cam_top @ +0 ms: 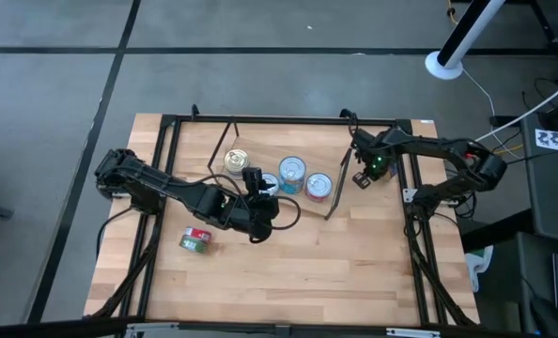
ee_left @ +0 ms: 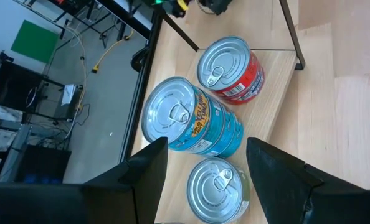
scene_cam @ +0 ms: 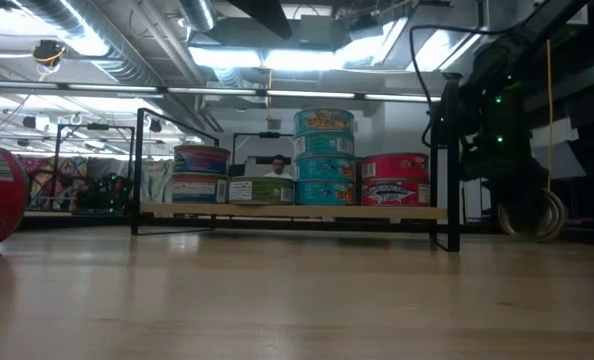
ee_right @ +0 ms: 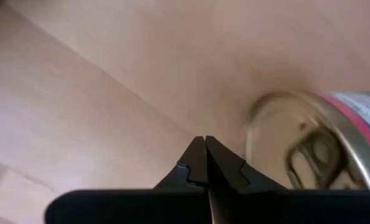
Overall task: Stack canned seafood by type on shelf
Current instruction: Stack the blue-pink tuna can on top of the blue-pink tuna can on the shelf
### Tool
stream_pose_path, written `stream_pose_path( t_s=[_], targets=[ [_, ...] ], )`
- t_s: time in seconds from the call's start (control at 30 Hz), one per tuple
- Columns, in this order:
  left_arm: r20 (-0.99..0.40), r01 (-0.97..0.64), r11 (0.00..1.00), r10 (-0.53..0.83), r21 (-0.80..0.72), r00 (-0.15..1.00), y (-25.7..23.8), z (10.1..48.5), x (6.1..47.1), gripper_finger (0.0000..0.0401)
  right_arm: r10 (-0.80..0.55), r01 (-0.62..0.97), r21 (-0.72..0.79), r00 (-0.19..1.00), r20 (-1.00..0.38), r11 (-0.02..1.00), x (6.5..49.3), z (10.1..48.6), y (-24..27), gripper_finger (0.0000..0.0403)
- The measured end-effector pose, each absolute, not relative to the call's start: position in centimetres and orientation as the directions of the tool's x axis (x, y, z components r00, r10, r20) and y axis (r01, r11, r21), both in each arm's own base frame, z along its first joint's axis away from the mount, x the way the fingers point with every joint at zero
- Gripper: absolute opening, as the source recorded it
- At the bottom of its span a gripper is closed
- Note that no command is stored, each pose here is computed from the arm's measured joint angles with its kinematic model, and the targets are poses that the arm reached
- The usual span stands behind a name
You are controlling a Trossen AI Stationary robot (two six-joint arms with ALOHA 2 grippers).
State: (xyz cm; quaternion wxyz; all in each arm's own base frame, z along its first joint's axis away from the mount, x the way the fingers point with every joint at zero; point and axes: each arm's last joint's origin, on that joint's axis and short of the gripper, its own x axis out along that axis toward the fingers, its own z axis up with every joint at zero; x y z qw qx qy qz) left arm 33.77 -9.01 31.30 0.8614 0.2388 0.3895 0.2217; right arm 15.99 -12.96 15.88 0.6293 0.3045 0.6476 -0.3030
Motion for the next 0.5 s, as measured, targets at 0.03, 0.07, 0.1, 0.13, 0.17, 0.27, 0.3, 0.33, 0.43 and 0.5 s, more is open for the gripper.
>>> stream_pose_path(
  t_s=[0.03, 0.07, 0.1, 0.13, 0.17, 0.27, 0.3, 0.33, 0.43, 0.5],
  targets=[
    [-0.565, -0.196, 0.788, 0.568, 0.584, 0.598, -9.0, 31.3, 33.8, 0.0214, 0.010, 0.776, -0.010, -0.021, -1.000, 0.631, 16.0, 15.9, -13.0, 0.0000],
    [-0.565, -0.196, 0.788, 0.568, 0.584, 0.598, -9.0, 31.3, 33.8, 0.0214, 0.006, 0.775, -0.009, -0.016, -1.000, 0.632, 16.1, 15.9, -13.0, 0.0000],
    [-0.565, -0.196, 0.788, 0.568, 0.584, 0.598, -9.0, 31.3, 33.8, 0.0214, 0.006, 0.775, -0.008, -0.015, -1.000, 0.631, 16.1, 15.9, -13.0, 0.0000],
    [-0.565, -0.196, 0.788, 0.568, 0.584, 0.598, -9.0, 31.3, 33.8, 0.0214, 0.010, 0.775, -0.006, -0.016, -1.000, 0.632, 16.0, 15.9, -13.0, 0.0000],
    [-0.565, -0.196, 0.788, 0.568, 0.584, 0.598, -9.0, 31.3, 33.8, 0.0214, 0.011, 0.775, -0.006, -0.016, -1.000, 0.632, 16.0, 15.9, -13.0, 0.0000],
    [-0.565, -0.196, 0.788, 0.568, 0.584, 0.598, -9.0, 31.3, 33.8, 0.0214, 0.025, 0.775, -0.011, -0.035, -0.999, 0.632, 15.8, 16.0, -12.8, 0.0000],
    [-0.565, -0.196, 0.788, 0.568, 0.584, 0.598, -9.0, 31.3, 33.8, 0.0214, 0.033, 0.774, -0.014, -0.045, -0.998, 0.633, 15.7, 16.0, -12.7, 0.0000],
    [-0.565, -0.196, 0.788, 0.568, 0.584, 0.598, -9.0, 31.3, 33.8, 0.0214, 0.039, 0.772, -0.016, -0.053, -0.998, 0.636, 15.6, 16.2, -12.6, 0.0000],
    [-0.565, -0.196, 0.788, 0.568, 0.584, 0.598, -9.0, 31.3, 33.8, 0.0214, 0.038, 0.763, -0.016, -0.052, -0.998, 0.646, 15.2, 16.7, -12.4, 0.0000],
    [-0.565, -0.196, 0.788, 0.568, 0.584, 0.598, -9.0, 31.3, 33.8, 0.0214, 0.030, 0.762, -0.014, -0.044, -0.999, 0.648, 14.9, 17.2, -12.1, 0.0000]
  ],
)
